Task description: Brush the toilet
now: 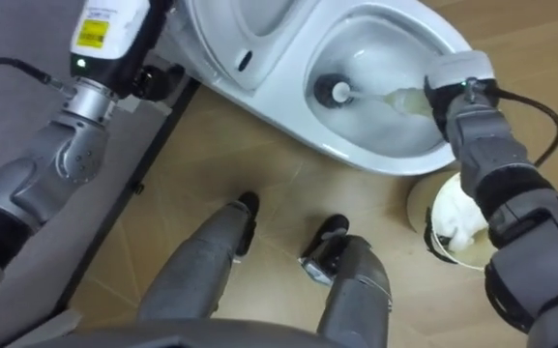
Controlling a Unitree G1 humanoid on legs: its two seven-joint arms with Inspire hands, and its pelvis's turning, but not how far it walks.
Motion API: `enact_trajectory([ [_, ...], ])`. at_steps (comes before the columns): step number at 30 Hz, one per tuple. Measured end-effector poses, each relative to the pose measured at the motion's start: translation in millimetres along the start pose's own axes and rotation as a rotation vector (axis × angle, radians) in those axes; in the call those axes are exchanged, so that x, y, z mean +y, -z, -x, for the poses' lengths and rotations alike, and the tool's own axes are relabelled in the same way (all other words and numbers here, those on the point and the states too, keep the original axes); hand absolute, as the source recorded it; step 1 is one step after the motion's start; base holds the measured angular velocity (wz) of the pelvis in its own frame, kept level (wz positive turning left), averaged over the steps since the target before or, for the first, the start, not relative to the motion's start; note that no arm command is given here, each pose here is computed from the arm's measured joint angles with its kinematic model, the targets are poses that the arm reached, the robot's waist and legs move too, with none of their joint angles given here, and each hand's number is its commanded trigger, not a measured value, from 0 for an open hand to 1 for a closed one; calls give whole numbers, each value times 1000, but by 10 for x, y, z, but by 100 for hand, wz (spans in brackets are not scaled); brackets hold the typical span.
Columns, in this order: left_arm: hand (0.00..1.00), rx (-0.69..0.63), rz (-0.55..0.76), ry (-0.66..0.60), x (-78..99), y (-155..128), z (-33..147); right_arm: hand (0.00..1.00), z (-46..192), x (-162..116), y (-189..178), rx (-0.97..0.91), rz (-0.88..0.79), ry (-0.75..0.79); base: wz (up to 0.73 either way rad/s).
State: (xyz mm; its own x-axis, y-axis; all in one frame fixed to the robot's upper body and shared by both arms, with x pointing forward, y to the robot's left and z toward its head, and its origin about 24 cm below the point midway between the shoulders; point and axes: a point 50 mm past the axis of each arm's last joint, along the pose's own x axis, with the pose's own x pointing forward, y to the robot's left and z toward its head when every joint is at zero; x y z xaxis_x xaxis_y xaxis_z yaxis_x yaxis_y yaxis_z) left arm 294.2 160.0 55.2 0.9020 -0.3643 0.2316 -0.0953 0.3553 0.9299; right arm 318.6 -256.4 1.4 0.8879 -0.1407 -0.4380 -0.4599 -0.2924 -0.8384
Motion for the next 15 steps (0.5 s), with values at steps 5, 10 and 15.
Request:
enact_trajectory([
  [5, 0, -29, -15, 48, 8, -33, -80, 100, -34, 23, 21, 28, -149, -44, -10],
  [10, 0, -16, -30, 76, 5, 14, -116, 100, -61, 87, 31, 53, -416, -108, 4],
  [15, 0, -8, -51, 81, 57, 46, -157, 100, -103, -51, 134, 85, -619, -90, -4],
])
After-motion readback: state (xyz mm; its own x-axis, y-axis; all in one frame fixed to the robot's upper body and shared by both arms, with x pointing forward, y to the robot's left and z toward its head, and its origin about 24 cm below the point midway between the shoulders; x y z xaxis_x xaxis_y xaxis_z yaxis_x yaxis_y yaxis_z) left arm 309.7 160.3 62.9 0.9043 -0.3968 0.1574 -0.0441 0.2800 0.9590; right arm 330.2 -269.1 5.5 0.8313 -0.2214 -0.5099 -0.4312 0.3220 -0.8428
